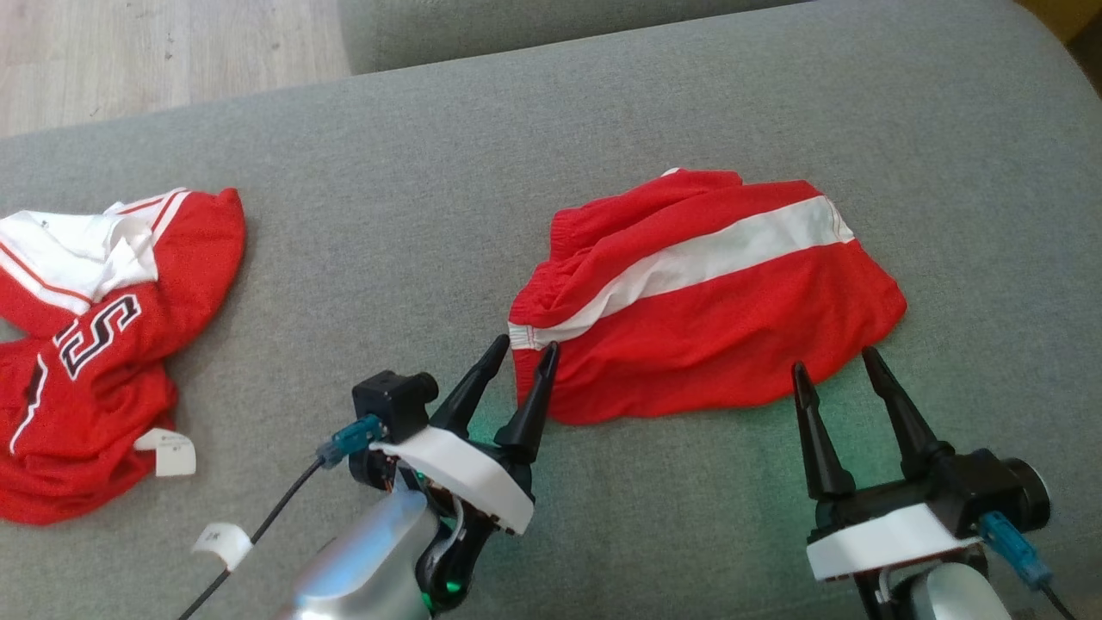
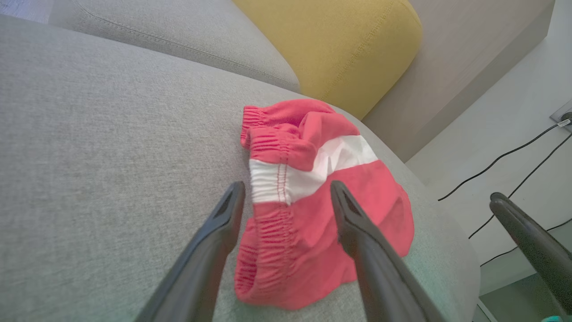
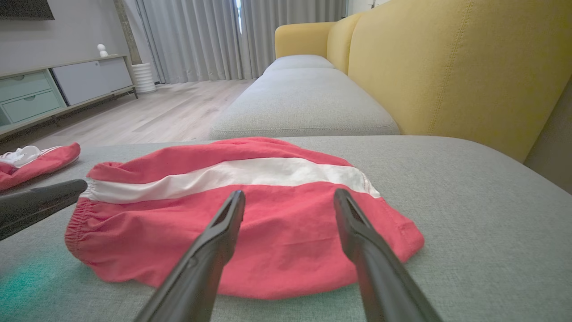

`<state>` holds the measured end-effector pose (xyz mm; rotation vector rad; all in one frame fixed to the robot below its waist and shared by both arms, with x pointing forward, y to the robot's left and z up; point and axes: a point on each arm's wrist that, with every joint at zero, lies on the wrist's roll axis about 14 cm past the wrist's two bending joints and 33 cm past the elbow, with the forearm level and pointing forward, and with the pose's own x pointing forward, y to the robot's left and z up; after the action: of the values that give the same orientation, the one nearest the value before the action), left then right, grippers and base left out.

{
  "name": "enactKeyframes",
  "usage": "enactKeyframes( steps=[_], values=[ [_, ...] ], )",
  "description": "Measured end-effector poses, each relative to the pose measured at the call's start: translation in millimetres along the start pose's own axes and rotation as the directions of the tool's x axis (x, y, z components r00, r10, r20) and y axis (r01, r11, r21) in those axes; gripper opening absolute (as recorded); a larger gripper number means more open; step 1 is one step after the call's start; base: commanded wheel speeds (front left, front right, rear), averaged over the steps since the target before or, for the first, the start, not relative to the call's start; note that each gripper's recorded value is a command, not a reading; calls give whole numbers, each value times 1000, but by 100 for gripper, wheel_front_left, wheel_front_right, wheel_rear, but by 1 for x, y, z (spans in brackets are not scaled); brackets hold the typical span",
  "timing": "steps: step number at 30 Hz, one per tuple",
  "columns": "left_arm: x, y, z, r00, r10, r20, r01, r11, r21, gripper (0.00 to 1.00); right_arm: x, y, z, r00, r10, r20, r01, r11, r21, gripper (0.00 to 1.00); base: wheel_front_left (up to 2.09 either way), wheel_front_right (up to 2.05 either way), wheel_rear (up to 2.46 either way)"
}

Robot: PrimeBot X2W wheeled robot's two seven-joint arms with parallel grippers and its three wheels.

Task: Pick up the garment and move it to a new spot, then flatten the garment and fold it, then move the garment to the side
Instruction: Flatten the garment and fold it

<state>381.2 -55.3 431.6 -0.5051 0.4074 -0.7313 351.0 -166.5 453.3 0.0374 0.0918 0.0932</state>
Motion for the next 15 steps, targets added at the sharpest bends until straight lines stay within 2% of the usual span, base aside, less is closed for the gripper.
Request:
enactKeyframes(
  steps=[1,2,5,8,11,15],
  values=[
    [0,0,0,1000,0,1,0,1000,-1,100,0,0,0,1000,1,-1,-1,1000,0,100,0,0,0],
    [0,0,0,1000,1,1,-1,1000,-1,94,0,0,0,1000,1,-1,-1,1000,0,100,0,0,0],
    [0,0,1,1000,-1,2,1,1000,-1,49,0,0,0,1000,1,0,-1,1000,1,100,0,0,0],
    [1,-2,1,1000,-7,4,7,1000,-7,29,-1,0,1,1000,-1,2,1,1000,2,100,0,0,0],
    [1,-8,0,1000,-24,-2,24,1000,-7,0,-2,-1,2,1000,-6,5,6,1000,8,100,0,0,0],
    [0,-13,-3,999,-38,-9,38,999,-23,0,-2,-1,2,1000,-6,8,6,1000,8,100,0,0,0]
  ],
)
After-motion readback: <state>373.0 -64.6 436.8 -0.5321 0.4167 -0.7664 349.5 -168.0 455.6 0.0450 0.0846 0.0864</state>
